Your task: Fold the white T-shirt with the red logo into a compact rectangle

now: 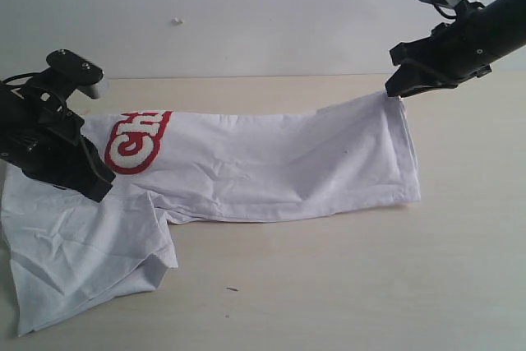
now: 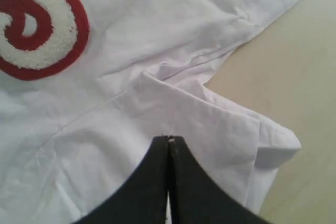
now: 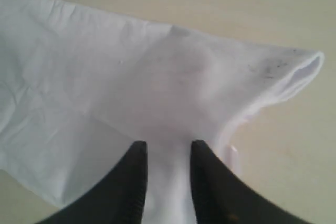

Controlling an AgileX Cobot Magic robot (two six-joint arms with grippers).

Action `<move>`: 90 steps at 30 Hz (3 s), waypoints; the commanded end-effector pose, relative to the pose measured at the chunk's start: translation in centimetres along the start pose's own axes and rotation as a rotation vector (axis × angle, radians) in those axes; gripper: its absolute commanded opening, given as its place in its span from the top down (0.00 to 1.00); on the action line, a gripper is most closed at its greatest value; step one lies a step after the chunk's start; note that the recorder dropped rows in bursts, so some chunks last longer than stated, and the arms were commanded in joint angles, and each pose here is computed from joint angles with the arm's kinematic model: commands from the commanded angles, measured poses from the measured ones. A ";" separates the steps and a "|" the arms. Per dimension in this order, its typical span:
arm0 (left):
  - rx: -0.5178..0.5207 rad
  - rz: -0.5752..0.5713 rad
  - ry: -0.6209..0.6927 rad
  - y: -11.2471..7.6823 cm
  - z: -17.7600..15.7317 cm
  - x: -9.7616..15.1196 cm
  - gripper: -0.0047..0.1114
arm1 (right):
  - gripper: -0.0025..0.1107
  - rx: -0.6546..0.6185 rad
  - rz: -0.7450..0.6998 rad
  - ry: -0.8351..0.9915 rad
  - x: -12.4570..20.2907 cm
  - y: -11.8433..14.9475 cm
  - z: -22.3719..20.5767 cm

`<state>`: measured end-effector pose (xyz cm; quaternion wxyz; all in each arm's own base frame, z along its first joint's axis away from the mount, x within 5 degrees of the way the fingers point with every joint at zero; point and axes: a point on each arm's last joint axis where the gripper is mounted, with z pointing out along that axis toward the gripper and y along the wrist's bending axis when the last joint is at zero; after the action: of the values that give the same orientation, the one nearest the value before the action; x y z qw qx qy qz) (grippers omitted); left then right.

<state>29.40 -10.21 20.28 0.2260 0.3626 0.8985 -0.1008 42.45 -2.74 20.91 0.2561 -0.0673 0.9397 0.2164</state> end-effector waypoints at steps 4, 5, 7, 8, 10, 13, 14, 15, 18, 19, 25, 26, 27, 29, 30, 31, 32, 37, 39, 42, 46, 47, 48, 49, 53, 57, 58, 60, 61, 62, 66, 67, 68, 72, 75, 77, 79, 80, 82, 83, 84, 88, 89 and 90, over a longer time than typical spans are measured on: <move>0.001 -0.007 -0.016 -0.2 0.0 -0.2 0.96 | 0.62 -0.012 -0.014 -0.005 -0.1 0.3 -0.3; 0.003 -0.007 -0.015 -0.2 0.0 -0.2 0.96 | 0.62 0.005 -0.007 0.001 -0.1 0.1 -0.3; 0.013 -0.016 -0.013 -0.3 0.0 -0.2 0.96 | 0.62 0.081 0.031 0.035 0.3 -0.6 -0.2; 0.021 -0.020 -0.010 -0.4 0.0 -0.2 0.96 | 0.62 0.143 0.057 0.074 0.7 -1.4 0.0; 0.033 -0.019 0.001 -0.5 0.0 -0.1 0.96 | 0.62 0.267 0.086 0.165 1.8 -3.0 0.7; 0.037 -0.018 0.004 -0.5 0.0 -0.1 0.96 | 0.62 0.326 0.143 0.242 3.0 -4.4 2.3; 0.039 -0.020 0.002 -0.5 0.0 -0.1 0.96 | 0.62 0.309 0.158 0.259 3.4 -4.6 2.9; 0.043 -0.016 0.000 -0.6 0.0 -0.1 0.96 | 0.62 0.287 0.164 0.267 3.6 -4.6 3.4; 0.072 0.023 -0.020 -0.8 0.0 -0.3 0.96 | 0.62 0.110 0.184 0.240 4.0 -4.2 5.9; 0.054 0.047 -0.023 -0.7 0.0 -0.3 0.96 | 0.62 0.099 0.190 0.242 4.1 -4.3 6.3; -0.075 -0.089 0.053 3.1 0.4 1.4 0.96 | 0.71 0.053 0.195 0.236 3.0 -3.7 5.7; -0.001 -0.064 0.072 2.4 0.3 0.9 0.93 | 0.75 0.044 0.166 0.228 2.3 -3.4 5.1; 0.040 -0.051 0.062 1.8 0.2 0.5 0.89 | 0.77 0.040 0.152 0.221 2.0 -3.2 4.8; 0.118 0.026 0.081 -0.3 0.6 -0.1 0.78 | 0.81 0.031 0.131 0.209 1.6 -2.8 4.0; 0.113 0.039 0.141 -1.5 1.2 0.3 0.78 | 0.84 0.029 0.087 0.197 1.3 -2.5 3.5; 0.083 0.076 0.219 -2.6 1.9 1.0 0.78 | 0.90 0.040 0.065 0.168 0.8 -2.2 2.8; 0.066 0.087 0.252 -3.2 2.2 1.3 0.78 | 0.96 0.053 0.058 0.141 0.5 -2.0 2.2; 0.090 0.132 0.290 -6.8 3.4 2.1 0.68 | 0.98 0.055 0.037 0.061 -0.6 -0.3 -0.7; 0.088 0.152 0.276 -7.7 3.8 2.3 0.62 | 0.98 0.048 0.034 0.049 -0.8 0.0 -1.1; 0.037 0.098 0.234 -7.8 5.0 2.3 0.61 | 0.98 0.009 0.042 0.029 -1.1 0.8 -1.8; 0.041 0.055 0.270 -7.8 6.6 2.9 0.59 | 0.98 -0.029 0.035 0.029 -0.9 1.1 -1.7; 0.045 0.053 0.286 -7.7 7.1 3.1 0.58 | 0.98 -0.029 0.033 0.029 -0.9 1.1 -1.7; 0.048 0.053 0.303 -7.7 7.5 3.3 0.57 | 0.98 -0.028 0.031 0.028 -1.0 1.0 -1.7; 0.050 0.054 0.317 -7.7 7.9 3.6 0.57 | 0.98 -0.027 0.028 0.026 -1.0 1.0 -1.7; 0.053 0.051 0.337 -7.7 8.6 3.9 0.58 | 0.98 -0.027 0.027 0.024 -1.0 1.0 -1.7; 0.051 0.051 0.348 -7.6 8.8 4.1 0.64 | 0.98 -0.027 0.027 0.024 -1.0 1.0 -1.7; 0.046 0.051 0.350 -7.6 8.8 4.1 0.68 | 0.98 -0.027 0.027 0.024 -1.0 1.0 -1.7; 0.035 0.051 0.355 -7.5 8.7 4.1 0.77 | 0.98 -0.027 0.027 0.024 -1.0 1.0 -1.7; 0.032 0.050 0.357 -7.5 8.7 4.1 0.81 | 0.98 -0.027 0.027 0.024 -1.0 1.0 -1.7; 0.033 0.050 0.360 -7.5 8.7 4.2 0.85 | 0.98 -0.027 0.027 0.024 -1.0 1.0 -1.7; 0.050 0.055 0.388 -7.5 8.0 3.4 0.96 | 0.98 -0.027 0.027 0.024 -1.0 1.0 -1.7; 0.055 0.056 0.394 -7.5 7.7 3.0 0.96 | 0.98 -0.028 0.028 0.022 -1.0 1.0 -1.7; 0.061 0.059 0.403 -7.5 7.3 2.6 0.96 | 0.98 -0.029 0.029 0.021 -1.0 1.1 -1.7; 0.033 0.134 0.421 -7.0 5.2 1.0 0.96 | 0.98 -0.030 0.030 0.025 -1.0 1.0 -1.6; -0.016 0.205 0.404 -6.4 3.8 -0.4 0.96 | 0.98 -0.031 0.031 0.024 -1.0 1.0 -1.6; -0.052 0.249 0.375 -6.0 3.1 -1.3 0.96 | 0.98 -0.031 0.031 0.024 -1.0 1.0 -1.6; -0.084 0.309 0.352 -5.7 2.6 -2.3 0.96 | 0.98 -0.031 0.031 0.024 -1.0 1.0 -1.6; -0.097 0.348 0.340 -5.5 2.5 -2.7 0.96 | 0.98 -0.031 0.031 0.024 -1.0 1.0 -1.6; -0.140 0.459 0.308 -5.0 2.5 -3.2 0.96 | 0.98 -0.035 0.031 0.029 -0.9 1.1 -1.6; -0.161 0.516 0.296 -4.8 2.6 -3.4 0.96 | 0.98 -0.036 0.031 0.031 -0.9 1.1 -1.6; -0.186 0.582 0.283 -4.5 2.6 -3.7 0.96 | 0.98 -0.038 0.031 0.033 -0.9 1.1 -1.6; -0.267 0.749 0.220 -3.9 3.2 -4.6 0.96 | 0.98 -0.042 0.031 0.038 -0.8 1.1 -1.6; -0.277 0.770 0.202 -3.8 3.5 -4.8 0.96 | 0.98 -0.042 0.031 0.038 -0.8 1.1 -1.6; -0.289 0.797 0.180 -3.8 3.7 -5.1 0.96 | 0.98 -0.042 0.031 0.038 -0.8 1.1 -1.6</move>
<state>30.38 -16.44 19.54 0.1754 0.6278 0.7458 0.1375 42.31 -2.54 22.75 0.2306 -0.0586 0.9425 0.2348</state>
